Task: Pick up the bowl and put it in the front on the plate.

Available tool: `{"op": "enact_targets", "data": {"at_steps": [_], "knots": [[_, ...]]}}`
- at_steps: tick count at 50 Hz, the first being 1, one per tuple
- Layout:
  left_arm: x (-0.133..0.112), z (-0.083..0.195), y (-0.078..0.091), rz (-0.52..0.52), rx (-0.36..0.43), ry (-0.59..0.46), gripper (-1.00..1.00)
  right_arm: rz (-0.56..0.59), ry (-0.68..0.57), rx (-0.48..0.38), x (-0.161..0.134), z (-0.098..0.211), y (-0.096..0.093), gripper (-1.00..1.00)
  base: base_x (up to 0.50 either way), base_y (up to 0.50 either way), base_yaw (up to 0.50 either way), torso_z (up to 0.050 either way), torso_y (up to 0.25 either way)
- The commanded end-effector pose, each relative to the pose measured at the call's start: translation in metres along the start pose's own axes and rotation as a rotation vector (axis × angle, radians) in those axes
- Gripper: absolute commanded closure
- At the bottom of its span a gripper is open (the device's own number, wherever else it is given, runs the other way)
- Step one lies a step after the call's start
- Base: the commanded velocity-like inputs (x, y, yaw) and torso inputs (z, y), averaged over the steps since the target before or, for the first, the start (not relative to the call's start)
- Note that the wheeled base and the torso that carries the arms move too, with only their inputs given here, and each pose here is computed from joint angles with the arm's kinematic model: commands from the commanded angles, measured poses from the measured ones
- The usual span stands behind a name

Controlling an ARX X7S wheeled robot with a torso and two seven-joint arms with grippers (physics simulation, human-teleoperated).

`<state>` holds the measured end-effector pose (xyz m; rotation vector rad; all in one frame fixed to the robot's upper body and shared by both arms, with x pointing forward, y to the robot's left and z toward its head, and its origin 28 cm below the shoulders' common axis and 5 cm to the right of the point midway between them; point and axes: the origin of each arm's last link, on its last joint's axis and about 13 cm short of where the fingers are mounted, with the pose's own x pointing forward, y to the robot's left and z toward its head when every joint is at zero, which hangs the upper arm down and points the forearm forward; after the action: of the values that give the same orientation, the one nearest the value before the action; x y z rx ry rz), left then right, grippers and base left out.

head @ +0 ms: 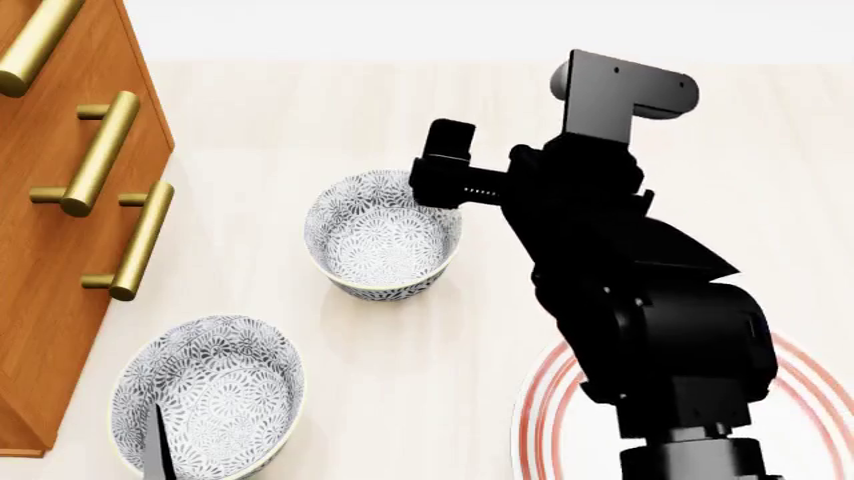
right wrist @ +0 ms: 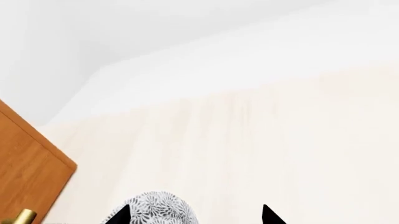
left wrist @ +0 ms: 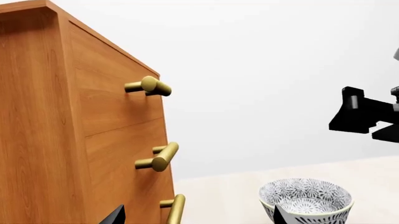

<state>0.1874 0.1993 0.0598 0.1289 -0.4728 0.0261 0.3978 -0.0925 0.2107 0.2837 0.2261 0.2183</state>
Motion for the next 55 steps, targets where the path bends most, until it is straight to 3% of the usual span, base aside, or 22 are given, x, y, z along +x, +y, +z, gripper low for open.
{"op": "enact_targets", "data": {"at_steps": [1,31,44,55], "knots": [[0.001,0.000,0.000,-0.003,0.005,0.001,-1.00,0.009,0.038,0.052,0.008,-0.009,0.009,-1.00,0.00,0.00,0.00,0.000,0.000],[0.001,-0.001,-0.001,-0.011,-0.002,0.015,-1.00,0.006,0.132,0.065,0.015,-0.047,0.012,-1.00,0.00,0.00,0.00,0.000,0.000],[0.000,-0.002,-0.001,-0.023,-0.004,0.024,-1.00,-0.008,0.124,0.176,0.021,-0.035,0.017,-1.00,0.00,0.00,0.00,0.000,0.000],[0.000,-0.003,-0.002,-0.031,-0.005,0.027,-1.00,-0.024,0.122,0.196,0.023,-0.033,0.016,-1.00,0.00,0.00,0.00,0.000,0.000]]}}
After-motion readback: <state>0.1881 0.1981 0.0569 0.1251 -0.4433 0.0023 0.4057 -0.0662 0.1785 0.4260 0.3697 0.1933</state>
